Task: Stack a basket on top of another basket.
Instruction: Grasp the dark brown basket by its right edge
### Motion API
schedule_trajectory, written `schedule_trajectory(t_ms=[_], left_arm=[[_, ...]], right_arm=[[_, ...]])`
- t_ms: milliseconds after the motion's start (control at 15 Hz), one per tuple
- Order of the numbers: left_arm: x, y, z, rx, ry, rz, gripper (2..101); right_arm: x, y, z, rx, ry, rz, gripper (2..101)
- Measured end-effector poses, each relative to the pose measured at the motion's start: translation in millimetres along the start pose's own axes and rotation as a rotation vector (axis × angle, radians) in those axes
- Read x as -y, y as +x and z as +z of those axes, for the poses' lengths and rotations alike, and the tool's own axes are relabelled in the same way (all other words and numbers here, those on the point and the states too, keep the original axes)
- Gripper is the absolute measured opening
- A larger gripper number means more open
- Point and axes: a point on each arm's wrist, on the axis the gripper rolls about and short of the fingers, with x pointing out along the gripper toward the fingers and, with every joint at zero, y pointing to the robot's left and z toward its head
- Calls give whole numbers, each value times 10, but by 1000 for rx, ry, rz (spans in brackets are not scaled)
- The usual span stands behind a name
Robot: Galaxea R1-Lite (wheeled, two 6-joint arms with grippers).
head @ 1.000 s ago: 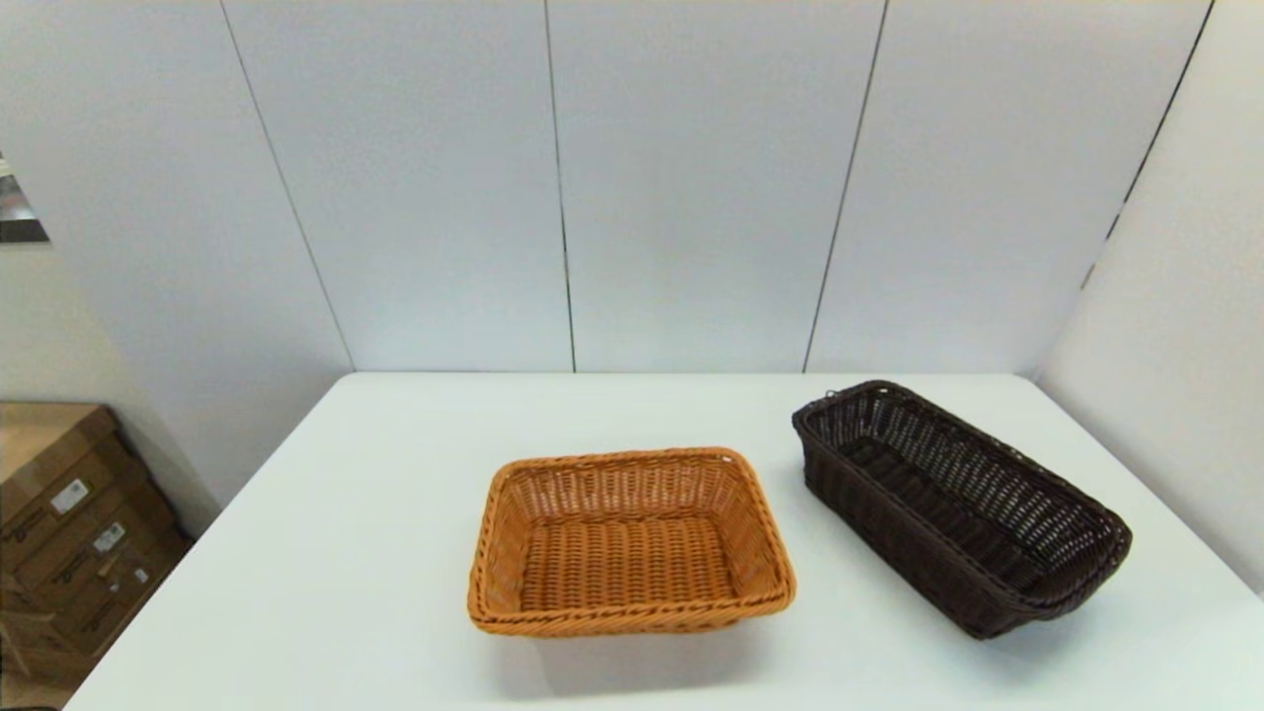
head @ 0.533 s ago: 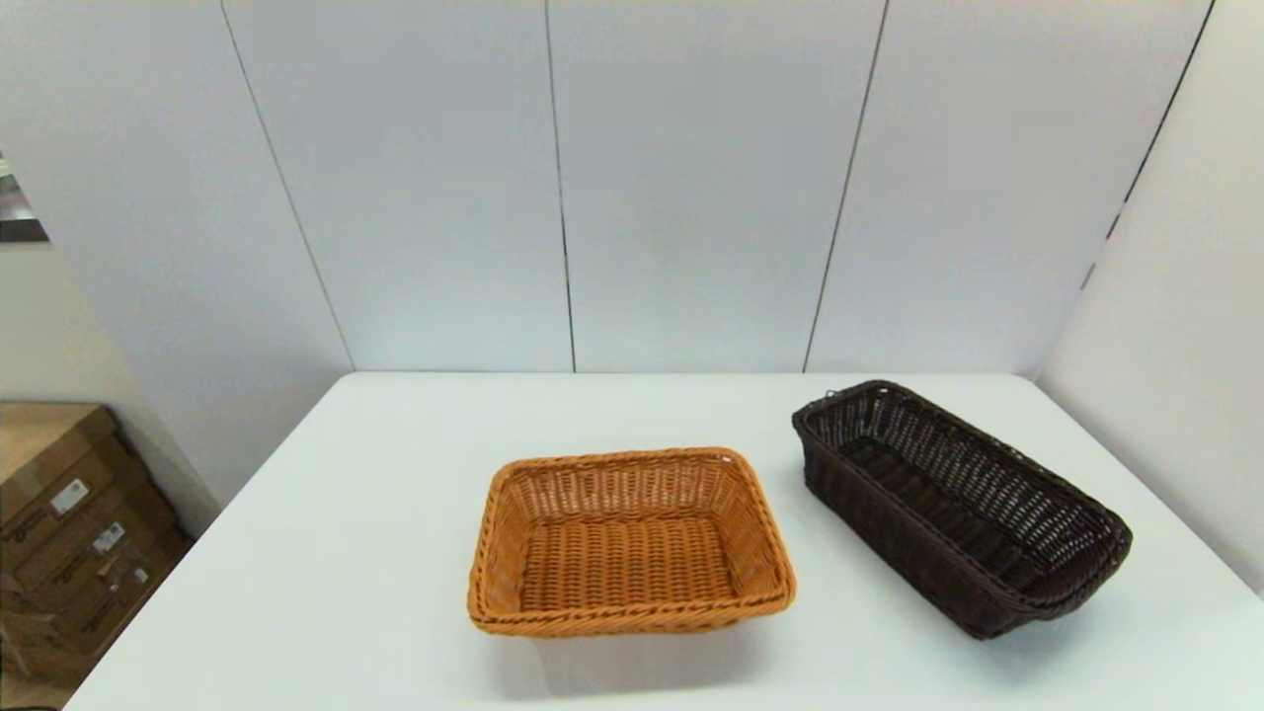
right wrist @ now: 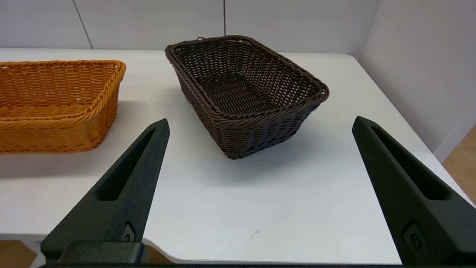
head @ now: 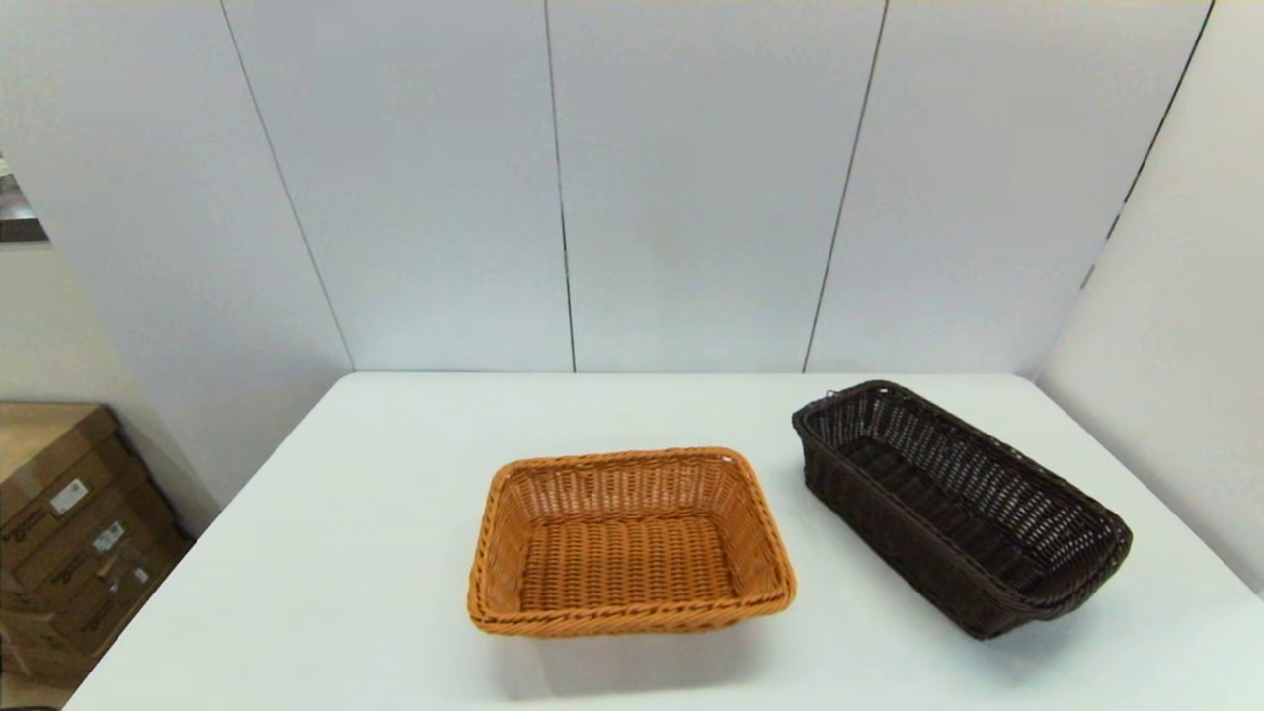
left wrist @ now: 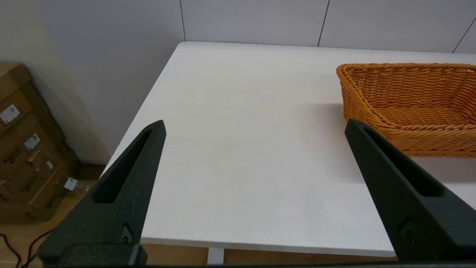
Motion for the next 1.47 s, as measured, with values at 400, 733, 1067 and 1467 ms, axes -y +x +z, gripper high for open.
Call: schedule_trajectory(t_ms=[400, 733, 1067, 1467], left_arm=[[0, 1, -4, -1, -11, -1, 978], [0, 2, -6, -2, -8, -1, 978], [0, 2, -6, -2, -8, 0, 978], [0, 2, -6, -2, -10, 0, 978]], right_arm=[[7, -127, 667, -95, 8, -10, 977], [40, 396, 1467, -400, 70, -107, 977], [164, 1443, 1636, -788, 233, -280, 977], [110, 2587, 1184, -1027, 465, -563, 977]])
